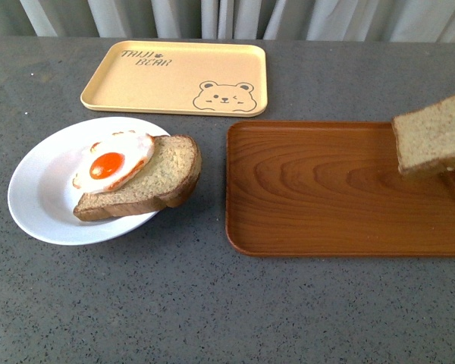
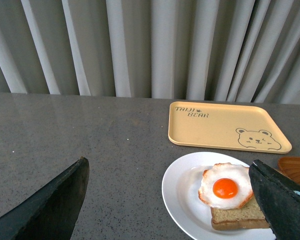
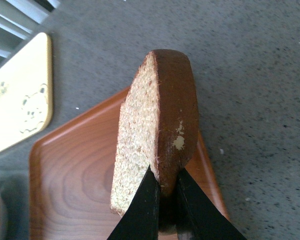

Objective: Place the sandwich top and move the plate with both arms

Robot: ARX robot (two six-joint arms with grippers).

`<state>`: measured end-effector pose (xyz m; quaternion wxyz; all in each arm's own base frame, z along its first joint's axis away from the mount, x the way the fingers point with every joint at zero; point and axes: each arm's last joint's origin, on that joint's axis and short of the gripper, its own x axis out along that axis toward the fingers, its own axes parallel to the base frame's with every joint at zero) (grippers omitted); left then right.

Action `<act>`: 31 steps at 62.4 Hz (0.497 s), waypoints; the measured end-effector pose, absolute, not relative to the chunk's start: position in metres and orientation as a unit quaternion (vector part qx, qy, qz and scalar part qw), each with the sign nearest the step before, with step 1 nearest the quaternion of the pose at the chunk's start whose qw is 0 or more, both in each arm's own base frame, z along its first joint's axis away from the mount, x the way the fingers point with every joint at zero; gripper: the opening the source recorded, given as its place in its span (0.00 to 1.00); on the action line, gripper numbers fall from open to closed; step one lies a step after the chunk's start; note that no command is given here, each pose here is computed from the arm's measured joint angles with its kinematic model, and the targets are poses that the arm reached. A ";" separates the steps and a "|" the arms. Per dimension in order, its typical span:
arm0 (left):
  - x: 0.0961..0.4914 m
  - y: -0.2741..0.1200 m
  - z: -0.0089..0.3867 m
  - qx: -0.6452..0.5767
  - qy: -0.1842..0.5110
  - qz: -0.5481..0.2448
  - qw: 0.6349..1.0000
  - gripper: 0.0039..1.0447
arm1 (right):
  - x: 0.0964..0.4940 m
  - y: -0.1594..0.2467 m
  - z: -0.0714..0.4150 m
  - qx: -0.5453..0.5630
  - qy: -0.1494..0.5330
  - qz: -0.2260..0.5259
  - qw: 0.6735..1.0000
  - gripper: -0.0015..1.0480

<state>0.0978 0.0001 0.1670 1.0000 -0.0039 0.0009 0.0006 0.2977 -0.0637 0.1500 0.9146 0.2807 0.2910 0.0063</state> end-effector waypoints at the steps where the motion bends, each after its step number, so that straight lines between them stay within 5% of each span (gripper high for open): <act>1: 0.098 0.000 0.167 -0.004 0.001 0.000 1.000 0.92 | 0.298 -0.060 0.153 0.283 0.287 0.010 0.915 0.03; 31: 0.098 0.000 0.167 -0.004 0.001 0.001 1.000 0.92 | 0.324 0.118 0.205 0.292 0.222 0.152 0.918 0.03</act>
